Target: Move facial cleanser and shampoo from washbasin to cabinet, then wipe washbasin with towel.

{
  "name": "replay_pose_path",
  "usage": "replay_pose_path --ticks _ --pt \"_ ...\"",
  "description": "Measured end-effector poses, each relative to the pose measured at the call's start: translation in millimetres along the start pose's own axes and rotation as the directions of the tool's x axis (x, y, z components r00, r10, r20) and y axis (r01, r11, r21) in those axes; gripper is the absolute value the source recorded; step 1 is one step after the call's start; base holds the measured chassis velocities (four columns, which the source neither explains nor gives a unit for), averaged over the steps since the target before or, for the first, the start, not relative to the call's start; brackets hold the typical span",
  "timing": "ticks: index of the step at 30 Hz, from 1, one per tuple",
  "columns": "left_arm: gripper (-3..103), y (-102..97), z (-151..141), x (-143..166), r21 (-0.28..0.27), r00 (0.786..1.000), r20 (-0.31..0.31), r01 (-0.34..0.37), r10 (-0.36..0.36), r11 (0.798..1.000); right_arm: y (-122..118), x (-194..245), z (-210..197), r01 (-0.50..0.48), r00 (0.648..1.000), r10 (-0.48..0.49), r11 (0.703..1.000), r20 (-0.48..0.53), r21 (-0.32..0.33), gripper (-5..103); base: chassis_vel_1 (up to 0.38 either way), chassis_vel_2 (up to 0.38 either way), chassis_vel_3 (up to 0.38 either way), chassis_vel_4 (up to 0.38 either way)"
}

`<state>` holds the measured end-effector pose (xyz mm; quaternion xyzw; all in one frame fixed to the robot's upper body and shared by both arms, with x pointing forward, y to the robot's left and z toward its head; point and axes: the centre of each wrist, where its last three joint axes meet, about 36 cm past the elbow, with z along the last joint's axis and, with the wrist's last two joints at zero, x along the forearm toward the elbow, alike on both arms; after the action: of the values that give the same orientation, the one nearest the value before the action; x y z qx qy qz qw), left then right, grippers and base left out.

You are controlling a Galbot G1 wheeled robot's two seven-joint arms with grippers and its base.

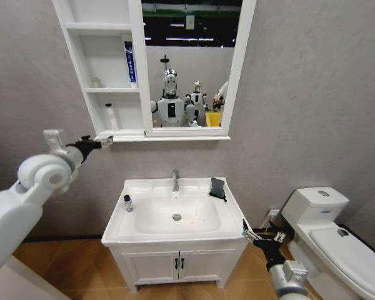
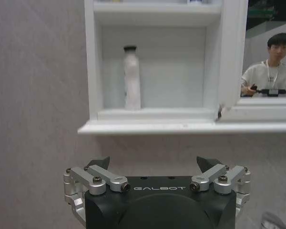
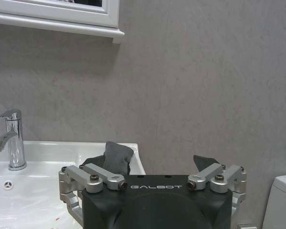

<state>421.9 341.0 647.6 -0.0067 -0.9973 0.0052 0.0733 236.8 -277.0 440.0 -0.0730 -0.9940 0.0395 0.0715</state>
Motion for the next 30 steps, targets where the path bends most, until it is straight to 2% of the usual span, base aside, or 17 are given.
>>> replay_pose_path --ticks 1,3,4,6,7,9,10,11,12,14,15,17,18,21,26,30 --pt "100 0.0 0.0 0.0 0.000 1.000 0.000 0.000 0.000 1.000 0.0 0.0 0.0 0.000 1.000 0.000 1.000 0.000 0.000 100 0.000 0.000 0.000 0.000" --pt "100 -7.7 38.3 -2.2 0.013 1.000 -0.014 0.000 0.000 1.000 -0.2 2.0 1.1 -0.007 1.000 0.007 1.000 -0.004 0.002 100 0.000 0.000 0.000 0.000" --pt "100 -7.7 38.3 -2.2 0.013 1.000 -0.014 0.000 0.000 1.000 -0.2 2.0 1.1 -0.007 1.000 0.007 1.000 -0.004 0.002 100 0.000 0.000 0.000 0.000" --pt "100 -12.9 78.0 -10.4 0.008 0.999 -0.048 0.009 -0.009 1.000 1.1 1.8 -1.2 -0.004 1.000 0.004 1.000 -0.001 0.002 100 0.000 0.000 0.000 0.000" --pt "100 -12.9 78.0 -10.4 0.008 0.999 -0.048 0.009 -0.009 1.000 1.1 1.8 -1.2 -0.004 1.000 0.004 1.000 -0.001 0.002 100 0.000 0.000 0.000 0.000" --pt "100 -14.5 119.7 -19.0 -0.020 0.995 -0.097 0.023 -0.025 1.000 1.1 2.2 -3.3 -0.002 1.000 0.002 1.000 0.003 0.003 100 0.000 0.000 0.000 0.000" --pt "100 -14.5 119.7 -19.0 -0.020 0.995 -0.097 0.023 -0.025 1.000 1.1 2.2 -3.3 -0.002 1.000 0.002 1.000 0.003 0.003 100 0.000 0.000 0.000 0.000" --pt "100 -13.2 150.6 -24.5 -0.040 0.993 -0.109 0.037 -0.041 0.999 -0.2 3.0 -3.8 -0.005 1.000 0.005 1.000 0.002 0.007 100 0.000 0.000 0.000 0.000" --pt "100 -13.2 150.6 -24.5 -0.040 0.993 -0.109 0.037 -0.041 0.999 -0.2 3.0 -3.8 -0.005 1.000 0.005 1.000 0.002 0.007 100 0.000 0.000 0.000 0.000" --pt "100 -12.1 194.8 -28.2 -0.045 0.987 -0.148 0.050 -0.056 0.998 -2.3 3.9 -4.2 -0.009 1.000 0.009 1.000 0.002 0.012 100 0.000 0.000 0.000 0.000" --pt "100 -12.1 194.8 -28.2 -0.045 0.987 -0.148 0.050 -0.056 0.998 -2.3 3.9 -4.2 -0.009 1.000 0.009 1.000 0.002 0.012 100 0.000 0.000 0.000 0.000" --pt "100 -12.4 230.9 -29.8 -0.037 0.980 -0.187 0.057 -0.063 0.998 -2.7 3.9 -4.3 -0.011 1.000 0.011 1.000 0.003 0.014 100 0.000 0.000 0.000 0.000" --pt "100 -12.4 230.9 -29.8 -0.037 0.980 -0.187 0.057 -0.063 0.998 -2.7 3.9 -4.3 -0.011 1.000 0.011 1.000 0.003 0.014 100 0.000 0.000 0.000 0.000" --pt "100 -13.2 254.3 -38.9 -0.024 0.977 -0.212 0.032 -0.036 0.999 -1.2 3.8 -4.2 -0.008 1.000 0.008 1.000 0.002 0.014 100 0.000 0.000 0.000 0.000" --pt "100 -10.4 266.6 -51.0 -0.011 0.974 -0.226 0.013 -0.015 1.000 -2.3 2.9 -4.5 -0.008 1.000 0.008 1.000 0.004 0.025 100 0.000 0.000 0.000 0.000" --pt "100 -10.8 281.9 -61.5 -0.010 0.969 -0.247 0.028 -0.029 1.000 -4.8 1.1 -2.8 -0.007 1.000 0.007 0.999 0.000 0.033 100 0.000 0.000 0.000 0.000"
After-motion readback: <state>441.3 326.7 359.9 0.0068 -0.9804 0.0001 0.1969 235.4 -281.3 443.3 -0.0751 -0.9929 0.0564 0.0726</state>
